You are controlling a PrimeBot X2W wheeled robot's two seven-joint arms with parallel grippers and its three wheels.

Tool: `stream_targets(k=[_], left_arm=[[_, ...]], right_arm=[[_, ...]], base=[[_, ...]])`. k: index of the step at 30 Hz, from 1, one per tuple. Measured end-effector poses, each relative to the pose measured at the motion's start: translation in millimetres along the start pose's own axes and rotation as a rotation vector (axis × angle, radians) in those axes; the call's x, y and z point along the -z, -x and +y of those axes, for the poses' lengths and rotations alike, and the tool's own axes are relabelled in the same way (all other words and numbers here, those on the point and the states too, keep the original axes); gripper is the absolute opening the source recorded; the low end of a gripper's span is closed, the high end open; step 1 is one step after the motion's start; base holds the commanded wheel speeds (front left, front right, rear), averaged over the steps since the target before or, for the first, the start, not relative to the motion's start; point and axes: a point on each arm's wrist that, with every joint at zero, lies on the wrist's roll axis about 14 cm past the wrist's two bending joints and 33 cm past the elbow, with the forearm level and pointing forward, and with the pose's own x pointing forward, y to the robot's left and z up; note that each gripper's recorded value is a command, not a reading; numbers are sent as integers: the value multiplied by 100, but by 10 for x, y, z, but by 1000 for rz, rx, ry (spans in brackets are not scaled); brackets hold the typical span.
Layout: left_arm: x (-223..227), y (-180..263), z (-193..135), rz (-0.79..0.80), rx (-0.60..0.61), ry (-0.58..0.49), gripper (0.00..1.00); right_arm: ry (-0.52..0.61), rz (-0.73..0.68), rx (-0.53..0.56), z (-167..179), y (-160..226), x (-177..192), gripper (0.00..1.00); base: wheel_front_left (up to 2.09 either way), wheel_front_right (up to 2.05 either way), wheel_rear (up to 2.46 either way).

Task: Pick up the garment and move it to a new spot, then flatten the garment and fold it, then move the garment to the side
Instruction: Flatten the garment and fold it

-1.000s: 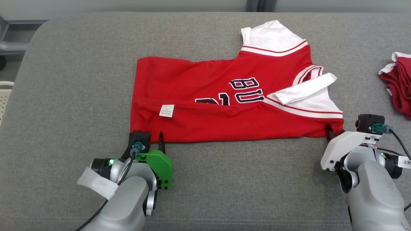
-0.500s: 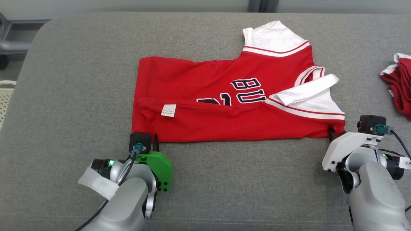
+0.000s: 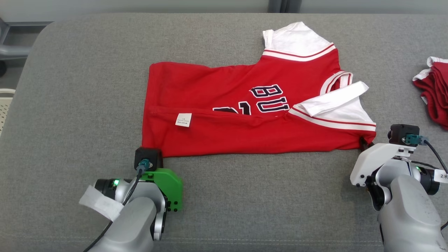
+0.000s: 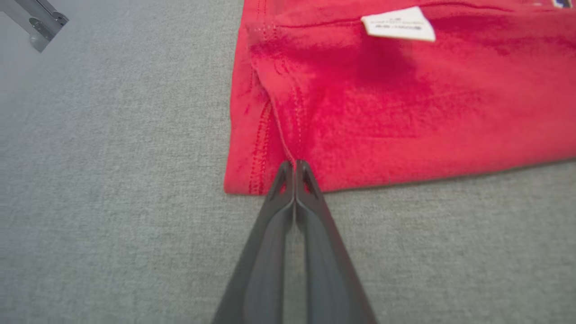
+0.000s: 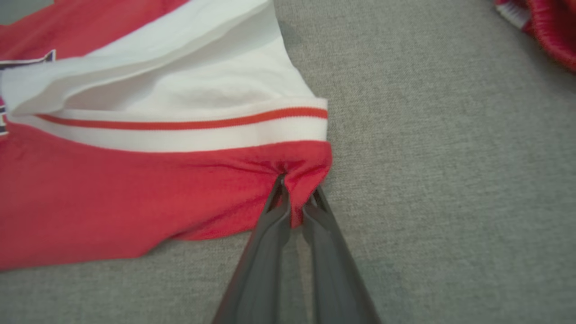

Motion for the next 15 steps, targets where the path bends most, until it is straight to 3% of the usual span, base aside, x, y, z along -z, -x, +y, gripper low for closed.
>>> stream_targets(k=[15], left_arm=[[15,143,311,-14,8,26,0]], right_arm=[[3,-11,8,-30,102,-57,0]], base=[[0,0,0]])
